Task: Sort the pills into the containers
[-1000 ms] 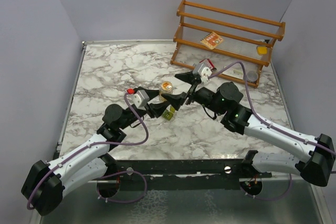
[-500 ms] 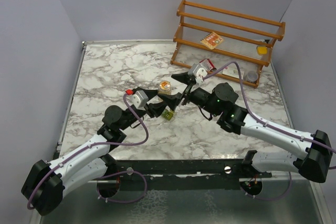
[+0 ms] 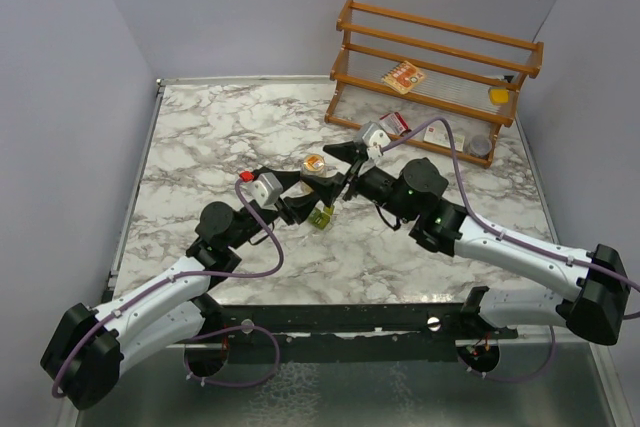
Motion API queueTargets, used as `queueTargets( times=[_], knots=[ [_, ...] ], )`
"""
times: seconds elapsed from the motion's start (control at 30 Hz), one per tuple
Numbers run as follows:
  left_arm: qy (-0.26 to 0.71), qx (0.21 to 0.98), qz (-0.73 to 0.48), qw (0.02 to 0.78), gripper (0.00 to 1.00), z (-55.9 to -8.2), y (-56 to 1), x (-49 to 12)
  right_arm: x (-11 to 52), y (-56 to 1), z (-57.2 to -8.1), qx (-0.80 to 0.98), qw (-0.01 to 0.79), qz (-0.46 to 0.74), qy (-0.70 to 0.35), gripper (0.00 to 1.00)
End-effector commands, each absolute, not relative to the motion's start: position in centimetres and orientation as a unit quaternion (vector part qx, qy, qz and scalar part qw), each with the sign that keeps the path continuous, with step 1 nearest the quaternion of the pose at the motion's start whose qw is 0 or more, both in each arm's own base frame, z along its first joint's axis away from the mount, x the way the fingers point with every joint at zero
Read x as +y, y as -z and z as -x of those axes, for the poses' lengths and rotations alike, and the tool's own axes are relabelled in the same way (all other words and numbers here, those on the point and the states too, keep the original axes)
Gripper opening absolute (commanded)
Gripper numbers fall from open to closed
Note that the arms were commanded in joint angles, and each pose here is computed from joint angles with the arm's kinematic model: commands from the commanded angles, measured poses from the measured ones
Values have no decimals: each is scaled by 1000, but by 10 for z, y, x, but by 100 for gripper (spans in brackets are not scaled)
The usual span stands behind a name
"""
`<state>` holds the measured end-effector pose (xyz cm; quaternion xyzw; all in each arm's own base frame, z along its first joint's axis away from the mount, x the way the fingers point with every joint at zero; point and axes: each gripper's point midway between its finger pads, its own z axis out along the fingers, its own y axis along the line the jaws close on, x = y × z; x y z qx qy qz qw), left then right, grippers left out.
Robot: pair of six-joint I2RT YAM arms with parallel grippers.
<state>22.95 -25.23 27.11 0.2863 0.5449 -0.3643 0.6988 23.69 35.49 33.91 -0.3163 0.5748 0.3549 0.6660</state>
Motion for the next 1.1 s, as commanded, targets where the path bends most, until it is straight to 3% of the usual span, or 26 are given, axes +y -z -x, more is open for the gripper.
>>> queueTargets(
  times=[0.0, 0.3, 0.63, 0.93, 1.07],
  knots=[
    [366, 528, -273, 716, 0, -230, -283, -250, 358, -365, -237, 552, 688, 301, -363, 74],
    [363, 533, -273, 714, 0, -231, -279, -250, 358, -369, -235, 547, 691, 298, -368, 72],
    [363, 532, -272, 715, 0, -231, -280, -250, 361, -367, -235, 550, 687, 303, -366, 58],
    [364, 530, -272, 716, 0, -231, -282, -250, 363, -362, -234, 555, 681, 311, -362, 56],
    [364, 529, -273, 716, 0, -231, -282, -250, 363, -360, -235, 558, 680, 311, -361, 64]
  ],
)
